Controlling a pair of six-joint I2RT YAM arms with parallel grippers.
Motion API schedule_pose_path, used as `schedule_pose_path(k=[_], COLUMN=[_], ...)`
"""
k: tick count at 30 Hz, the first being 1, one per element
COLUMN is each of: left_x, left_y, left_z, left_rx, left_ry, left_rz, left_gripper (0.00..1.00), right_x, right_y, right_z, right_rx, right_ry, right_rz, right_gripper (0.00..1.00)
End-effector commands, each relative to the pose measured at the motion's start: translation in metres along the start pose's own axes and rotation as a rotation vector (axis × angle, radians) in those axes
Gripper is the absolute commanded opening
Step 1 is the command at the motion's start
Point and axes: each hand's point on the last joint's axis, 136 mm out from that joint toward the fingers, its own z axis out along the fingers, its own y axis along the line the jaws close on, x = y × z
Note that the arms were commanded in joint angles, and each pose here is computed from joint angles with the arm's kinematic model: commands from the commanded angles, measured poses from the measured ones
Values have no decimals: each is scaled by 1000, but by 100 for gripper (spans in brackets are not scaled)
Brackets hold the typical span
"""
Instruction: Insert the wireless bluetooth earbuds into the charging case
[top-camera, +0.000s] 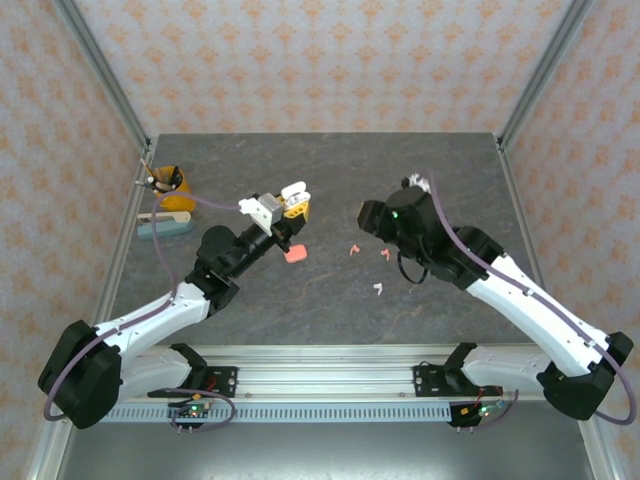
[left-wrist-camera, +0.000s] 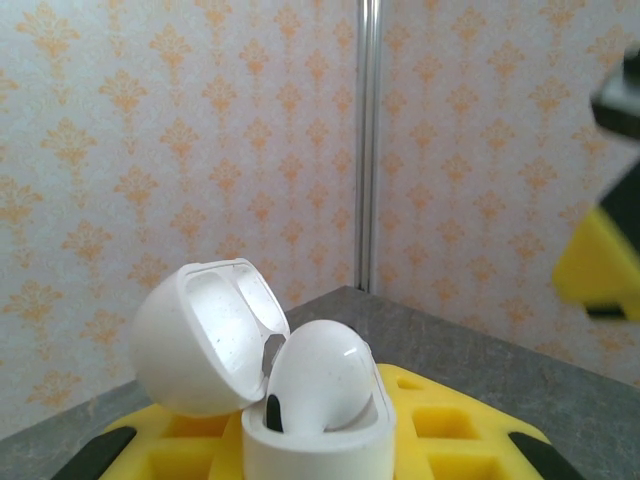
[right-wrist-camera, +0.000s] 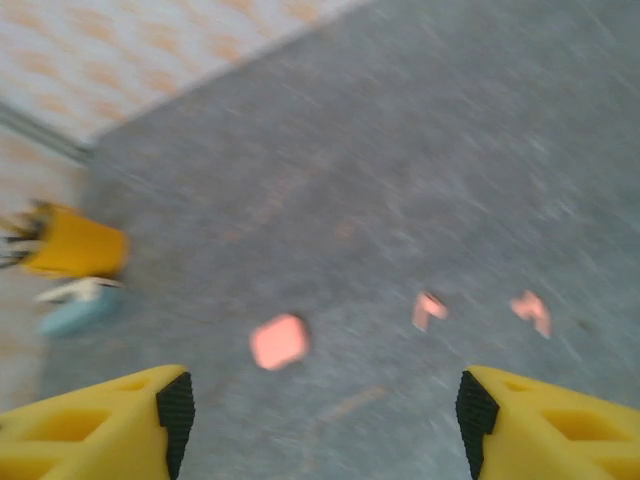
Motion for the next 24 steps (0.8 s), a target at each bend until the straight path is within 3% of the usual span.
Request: schedule_pose_path(k=[1, 8, 15, 24], left_x=[-13, -19, -30, -30], left_y=[2, 2, -2, -1], left_z=[-5, -11, -19, -20], left_rx=[-17, -22, -9, -16], left_ry=[-42, -53, -78, -83], left_rz=[40, 37, 64, 68], left_gripper=[0, 0, 0, 0], right_x=[32, 81, 115, 155], right_y=[-54, -95, -98, -107], right_z=[16, 53, 87, 120], right_rx=[185, 415, 433, 410], right_ry=[55, 231, 397, 555], right_rz=[82, -67, -221, -255], right_gripper=[78, 83, 79, 70])
